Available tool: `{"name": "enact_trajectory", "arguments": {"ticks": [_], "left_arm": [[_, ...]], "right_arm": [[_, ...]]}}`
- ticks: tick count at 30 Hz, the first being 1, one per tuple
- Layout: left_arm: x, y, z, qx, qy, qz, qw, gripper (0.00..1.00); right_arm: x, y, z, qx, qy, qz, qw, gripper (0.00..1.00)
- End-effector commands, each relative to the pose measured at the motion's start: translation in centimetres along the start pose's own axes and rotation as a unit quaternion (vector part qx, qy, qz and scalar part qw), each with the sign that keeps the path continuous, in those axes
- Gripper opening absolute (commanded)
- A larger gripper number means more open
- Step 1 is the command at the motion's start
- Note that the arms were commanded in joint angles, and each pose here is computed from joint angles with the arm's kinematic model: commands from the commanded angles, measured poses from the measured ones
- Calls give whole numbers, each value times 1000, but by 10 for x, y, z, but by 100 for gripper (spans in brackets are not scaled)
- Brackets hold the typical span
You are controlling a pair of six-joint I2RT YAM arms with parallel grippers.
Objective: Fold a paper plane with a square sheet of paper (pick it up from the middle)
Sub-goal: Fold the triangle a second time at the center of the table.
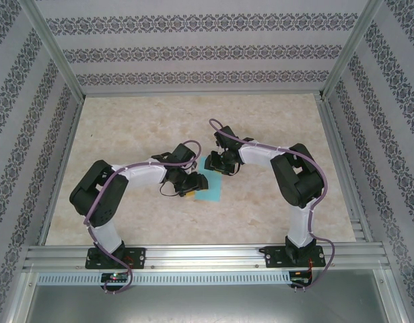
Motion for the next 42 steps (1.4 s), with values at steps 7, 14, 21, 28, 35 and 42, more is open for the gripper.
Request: {"name": "enact_trajectory", "arguments": {"ticks": [7, 14, 21, 28, 35, 42], "left_arm": [[-3, 10, -9, 16, 18, 24, 999, 58], [-1, 15, -15, 25, 28, 30, 999, 58], [4, 10, -25, 20, 38, 18, 999, 52], [6, 0, -26, 41, 44, 5, 998, 49], [8, -10, -33, 35, 52, -4, 998, 46], [7, -15, -33, 41, 53, -8, 998, 39]], "right_arm": [[-8, 35, -47, -78, 34, 19, 996, 41], [-10, 36, -51, -81, 36, 20, 996, 40], [-11, 37, -52, -81, 37, 21, 996, 41], [-10, 36, -52, -83, 37, 20, 996, 41], [-10, 36, -52, -85, 37, 20, 996, 41], [-10, 36, -51, -86, 37, 20, 995, 40]]}}
Point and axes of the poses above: each hand's point on the last joint's axis, 136 mm out from that joint toward the fingers, its own y axis out along the fingers, its own z axis along the line the jaws close on, x = y × z, the point moved 8 cm from there along -y, back along the fingers, and after that the axes turned 12 degrees about y, right-handed, at the moved point
